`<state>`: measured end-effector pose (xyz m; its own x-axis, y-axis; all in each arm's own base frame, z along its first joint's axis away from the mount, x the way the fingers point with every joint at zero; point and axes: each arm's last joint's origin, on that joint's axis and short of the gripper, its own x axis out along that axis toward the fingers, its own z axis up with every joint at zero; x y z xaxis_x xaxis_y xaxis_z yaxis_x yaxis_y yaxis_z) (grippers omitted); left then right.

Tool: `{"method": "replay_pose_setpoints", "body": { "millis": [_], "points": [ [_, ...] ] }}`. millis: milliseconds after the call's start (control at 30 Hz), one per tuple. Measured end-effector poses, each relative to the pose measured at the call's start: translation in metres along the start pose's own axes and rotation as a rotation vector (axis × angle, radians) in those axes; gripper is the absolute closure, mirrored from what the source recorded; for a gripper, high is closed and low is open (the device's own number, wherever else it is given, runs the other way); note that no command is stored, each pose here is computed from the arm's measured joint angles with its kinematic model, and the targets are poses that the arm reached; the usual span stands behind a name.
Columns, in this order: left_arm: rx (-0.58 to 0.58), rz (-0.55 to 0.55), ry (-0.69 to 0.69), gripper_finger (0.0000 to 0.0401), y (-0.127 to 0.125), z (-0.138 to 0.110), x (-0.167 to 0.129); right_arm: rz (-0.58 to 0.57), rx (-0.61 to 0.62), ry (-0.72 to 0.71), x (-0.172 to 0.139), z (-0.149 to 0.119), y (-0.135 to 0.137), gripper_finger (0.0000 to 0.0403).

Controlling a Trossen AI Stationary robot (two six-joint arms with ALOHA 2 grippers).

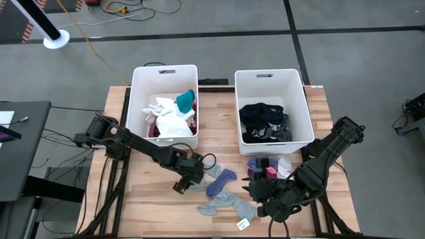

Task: Sort clothes
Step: Put the gray sock into the right white bin

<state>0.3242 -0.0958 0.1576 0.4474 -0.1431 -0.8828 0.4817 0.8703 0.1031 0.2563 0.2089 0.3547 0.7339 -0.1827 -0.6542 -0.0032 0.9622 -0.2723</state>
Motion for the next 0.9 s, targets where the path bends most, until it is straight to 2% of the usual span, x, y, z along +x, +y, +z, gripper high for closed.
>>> {"method": "replay_pose_setpoints", "body": {
  "millis": [200, 367, 467, 667, 700, 900],
  "points": [
    [0.005, -0.059, 0.029, 0.0163, -0.002, -0.004, 0.017, 0.003, 0.008, -0.006, 0.0, 0.001, 0.0, 0.0275],
    [0.005, -0.088, 0.076, 0.0202, -0.004, -0.009, 0.037, 0.004, 0.011, -0.01, 0.0, 0.001, 0.001, 0.0275],
    [0.012, -0.095, 0.078, 0.0248, -0.006, -0.01, 0.041, 0.004, 0.011, -0.01, 0.0, 0.001, 0.001, 0.0275],
    [0.087, -0.092, 0.063, 0.0375, -0.009, -0.003, 0.039, 0.003, 0.012, -0.01, 0.0, 0.001, 0.0, 0.0275],
    [0.103, -0.088, 0.059, 0.0386, -0.01, 0.0, 0.038, 0.002, 0.012, -0.01, 0.0, 0.001, 0.0, 0.0275],
    [0.165, -0.038, 0.075, 0.0392, -0.012, 0.013, 0.029, 0.005, 0.015, -0.013, 0.0, 0.002, 0.001, 0.0275]
  ]
}}
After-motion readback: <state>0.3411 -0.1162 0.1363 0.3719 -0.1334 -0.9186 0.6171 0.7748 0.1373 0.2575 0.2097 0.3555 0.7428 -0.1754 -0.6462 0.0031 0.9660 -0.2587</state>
